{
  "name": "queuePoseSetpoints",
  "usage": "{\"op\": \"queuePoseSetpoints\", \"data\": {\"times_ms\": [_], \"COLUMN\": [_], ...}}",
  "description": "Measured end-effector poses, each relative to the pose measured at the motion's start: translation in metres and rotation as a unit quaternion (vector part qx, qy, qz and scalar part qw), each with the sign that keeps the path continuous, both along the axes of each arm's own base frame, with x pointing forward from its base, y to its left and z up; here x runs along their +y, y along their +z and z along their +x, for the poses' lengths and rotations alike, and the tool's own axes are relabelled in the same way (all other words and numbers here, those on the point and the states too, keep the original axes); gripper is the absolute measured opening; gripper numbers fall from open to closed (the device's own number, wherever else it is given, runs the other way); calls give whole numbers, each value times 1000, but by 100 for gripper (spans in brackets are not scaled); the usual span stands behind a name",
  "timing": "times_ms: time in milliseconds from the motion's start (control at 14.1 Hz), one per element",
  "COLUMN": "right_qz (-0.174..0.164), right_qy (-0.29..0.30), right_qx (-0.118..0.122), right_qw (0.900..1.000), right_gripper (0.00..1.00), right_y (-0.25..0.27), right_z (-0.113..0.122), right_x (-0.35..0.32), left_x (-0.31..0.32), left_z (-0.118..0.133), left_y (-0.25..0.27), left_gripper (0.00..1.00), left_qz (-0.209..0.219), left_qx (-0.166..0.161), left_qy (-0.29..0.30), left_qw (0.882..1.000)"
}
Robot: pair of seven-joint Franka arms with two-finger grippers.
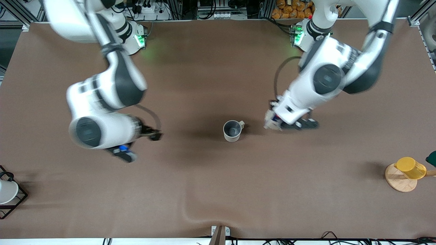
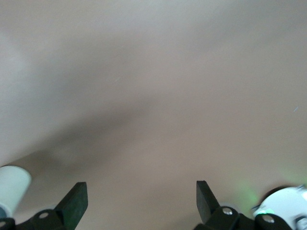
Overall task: Place milk next to cup
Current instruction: 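Set the mug down mid-table with the right gripper and release it, then lift the milk carton with the left gripper while the right gripper withdraws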
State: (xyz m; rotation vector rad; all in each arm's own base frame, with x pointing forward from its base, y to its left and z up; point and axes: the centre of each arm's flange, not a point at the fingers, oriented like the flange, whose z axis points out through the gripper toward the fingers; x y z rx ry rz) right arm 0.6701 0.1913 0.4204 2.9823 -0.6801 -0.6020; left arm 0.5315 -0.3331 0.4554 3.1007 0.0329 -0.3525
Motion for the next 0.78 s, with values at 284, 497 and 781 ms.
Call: {"op": "queuePoseSetpoints", "data": {"times_ms": [284, 497, 781], "right_qz": [58, 77, 109], "right_qy": [70, 144, 223], "right_qx": [8, -15, -52], "right_qw": [996, 986, 967], "right_gripper": [100, 100, 100], "right_y": [-20, -19, -16], "right_z": [17, 22, 31], "right_x": [-112, -132, -180], "left_x": [-111, -160, -163], "left_z": [-84, -121, -93], "left_y": [15, -8, -58], "left_gripper": [30, 30, 30], "left_qz": [9, 21, 17], "left_qx": [5, 21, 26], "left_qy": [7, 8, 31], "left_qw": [1000, 1000, 999]}}
